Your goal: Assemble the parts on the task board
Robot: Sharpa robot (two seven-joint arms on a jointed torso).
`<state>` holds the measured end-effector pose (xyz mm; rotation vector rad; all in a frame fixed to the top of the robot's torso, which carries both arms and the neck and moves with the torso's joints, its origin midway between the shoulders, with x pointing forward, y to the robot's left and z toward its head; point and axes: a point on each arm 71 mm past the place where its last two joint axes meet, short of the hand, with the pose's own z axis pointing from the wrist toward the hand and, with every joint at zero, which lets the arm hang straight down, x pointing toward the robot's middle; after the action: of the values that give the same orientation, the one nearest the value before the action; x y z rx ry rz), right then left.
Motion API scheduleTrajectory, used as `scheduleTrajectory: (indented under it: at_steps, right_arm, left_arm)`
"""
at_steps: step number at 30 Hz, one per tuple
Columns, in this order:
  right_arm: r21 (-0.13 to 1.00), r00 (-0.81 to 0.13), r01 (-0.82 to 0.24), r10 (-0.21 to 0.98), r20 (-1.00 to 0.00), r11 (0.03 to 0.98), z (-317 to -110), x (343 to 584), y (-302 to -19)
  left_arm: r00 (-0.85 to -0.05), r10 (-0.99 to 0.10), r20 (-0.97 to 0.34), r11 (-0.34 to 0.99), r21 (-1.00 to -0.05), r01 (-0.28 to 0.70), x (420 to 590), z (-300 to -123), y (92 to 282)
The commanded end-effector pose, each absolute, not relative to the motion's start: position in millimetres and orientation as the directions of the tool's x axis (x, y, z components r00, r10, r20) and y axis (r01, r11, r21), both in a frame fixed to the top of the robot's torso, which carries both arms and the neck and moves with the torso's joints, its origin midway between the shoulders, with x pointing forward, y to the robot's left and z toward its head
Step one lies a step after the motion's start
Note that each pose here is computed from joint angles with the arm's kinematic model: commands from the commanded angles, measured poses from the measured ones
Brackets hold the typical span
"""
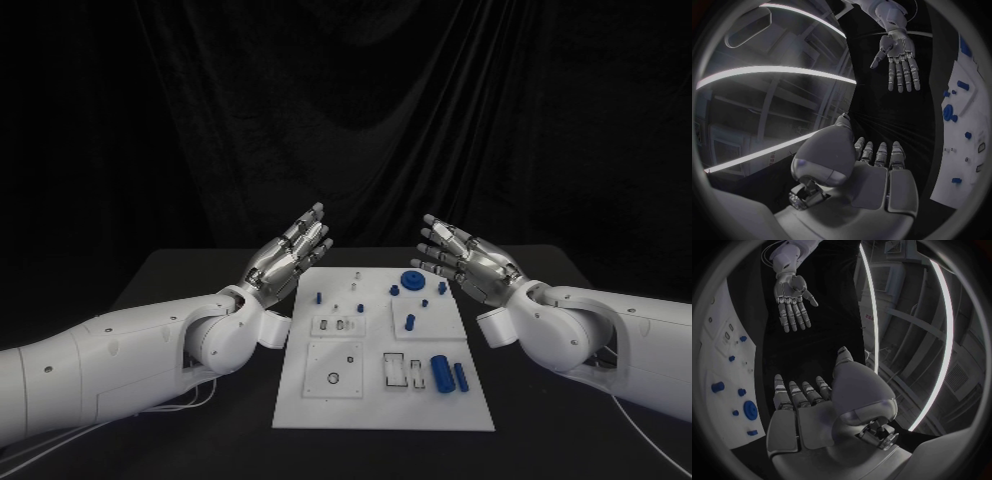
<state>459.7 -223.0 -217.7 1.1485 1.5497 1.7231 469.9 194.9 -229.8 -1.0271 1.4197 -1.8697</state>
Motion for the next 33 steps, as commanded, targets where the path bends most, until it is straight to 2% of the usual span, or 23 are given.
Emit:
scheduleTrajectory:
  at_steps: [1,7,10,15,19,23,28,33]
  right_arm:
    - [0.995,-0.54,0.072,0.836,0.101,-0.073,-210.9,461.5,-225.5]
    - [0.987,-0.563,-0.089,0.81,-0.164,0.137,-177.3,475.0,-228.0]
    - [0.941,-0.56,-0.202,0.756,-0.339,0.272,-158.0,480.0,-228.8]
    - [0.753,-0.45,-0.405,0.604,-0.658,0.518,-127.6,490.1,-230.3]
    - [0.5,-0.296,-0.534,0.404,-0.866,0.681,-115.3,497.8,-229.6]
    - [0.25,-0.145,-0.601,0.204,-0.968,0.76,-111.0,500.4,-229.6]
    - [0.016,0.007,-0.624,0.026,-1.0,0.782,-108.1,501.2,-227.3]
    - [-0.095,0.077,-0.619,-0.06,-0.995,0.779,-107.6,504.0,-223.1]
  left_arm:
    - [-0.559,-0.808,0.188,-0.317,-0.938,0.143,466.5,-218.5,201.7]
    - [-0.543,-0.834,0.098,-0.239,-0.951,0.195,464.9,-217.6,223.9]
    - [-0.534,-0.84,0.093,-0.23,-0.954,0.195,462.4,-216.8,230.6]
    - [-0.526,-0.844,0.102,-0.235,-0.953,0.192,456.6,-213.9,235.4]
    - [-0.524,-0.845,0.106,-0.237,-0.953,0.191,454.1,-212.6,238.5]
    - [-0.524,-0.845,0.109,-0.241,-0.952,0.191,452.0,-211.7,240.2]
    - [-0.526,-0.845,0.097,-0.233,-0.952,0.2,446.9,-209.5,244.7]
    - [-0.531,-0.845,0.063,-0.213,-0.951,0.225,442.3,-207.3,248.2]
